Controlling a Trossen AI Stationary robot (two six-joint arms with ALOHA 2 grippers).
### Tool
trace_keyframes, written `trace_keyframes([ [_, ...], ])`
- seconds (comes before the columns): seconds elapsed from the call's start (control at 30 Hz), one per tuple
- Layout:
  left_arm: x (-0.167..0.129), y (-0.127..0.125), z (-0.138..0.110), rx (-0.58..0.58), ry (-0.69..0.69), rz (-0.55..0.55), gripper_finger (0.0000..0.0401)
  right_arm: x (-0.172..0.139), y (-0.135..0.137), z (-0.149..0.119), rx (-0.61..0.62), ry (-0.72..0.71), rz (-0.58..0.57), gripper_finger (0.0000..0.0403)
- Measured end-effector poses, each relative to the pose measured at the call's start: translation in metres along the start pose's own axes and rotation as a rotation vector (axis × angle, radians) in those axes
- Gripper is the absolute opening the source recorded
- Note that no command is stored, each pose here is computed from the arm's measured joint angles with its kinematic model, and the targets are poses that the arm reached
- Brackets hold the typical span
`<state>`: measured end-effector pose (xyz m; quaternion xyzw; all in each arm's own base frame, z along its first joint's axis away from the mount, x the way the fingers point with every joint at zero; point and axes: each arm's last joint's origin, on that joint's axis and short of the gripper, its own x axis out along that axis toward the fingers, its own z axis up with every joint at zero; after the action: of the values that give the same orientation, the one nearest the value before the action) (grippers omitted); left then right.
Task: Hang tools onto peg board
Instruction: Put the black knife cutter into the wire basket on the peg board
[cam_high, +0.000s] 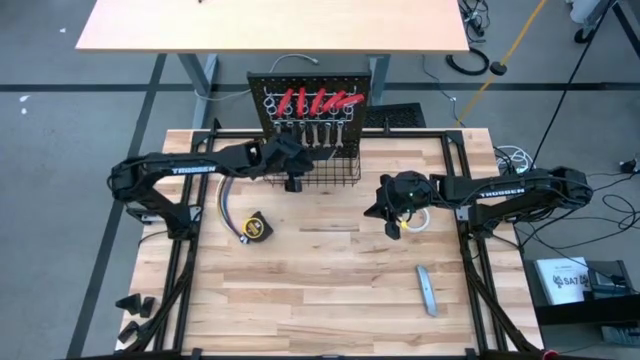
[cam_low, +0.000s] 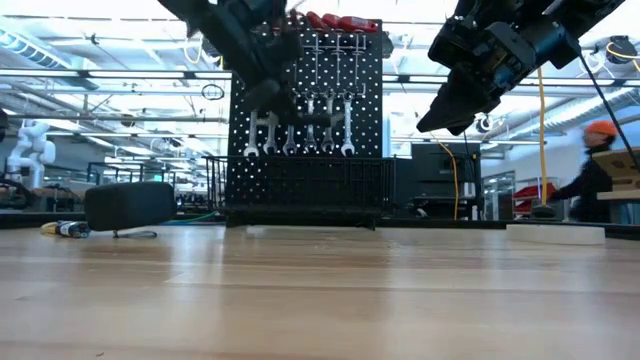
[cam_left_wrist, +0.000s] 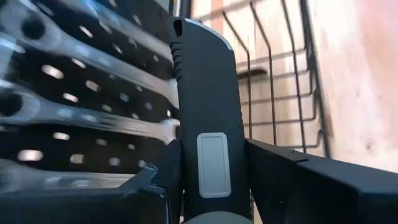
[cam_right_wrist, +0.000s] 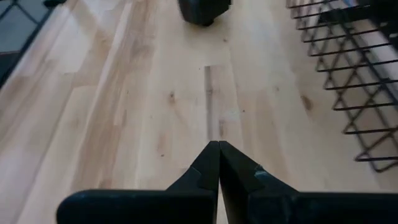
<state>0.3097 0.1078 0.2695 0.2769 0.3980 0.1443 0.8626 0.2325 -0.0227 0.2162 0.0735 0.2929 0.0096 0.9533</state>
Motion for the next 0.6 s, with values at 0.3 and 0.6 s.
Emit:
trace_keyframes([
  [0.3,0.027,-0.006,-0.004,0.026,0.086,0.069,0.0133,0.000,-0.001,-0.001,-0.001,0.007,-0.033,0.0000],
  [0.6,0.024,-0.015,0.004,0.016,0.066,0.073,0.0216,0.000,-0.001,-0.002,0.004,0.024,-0.034,0.0000],
])
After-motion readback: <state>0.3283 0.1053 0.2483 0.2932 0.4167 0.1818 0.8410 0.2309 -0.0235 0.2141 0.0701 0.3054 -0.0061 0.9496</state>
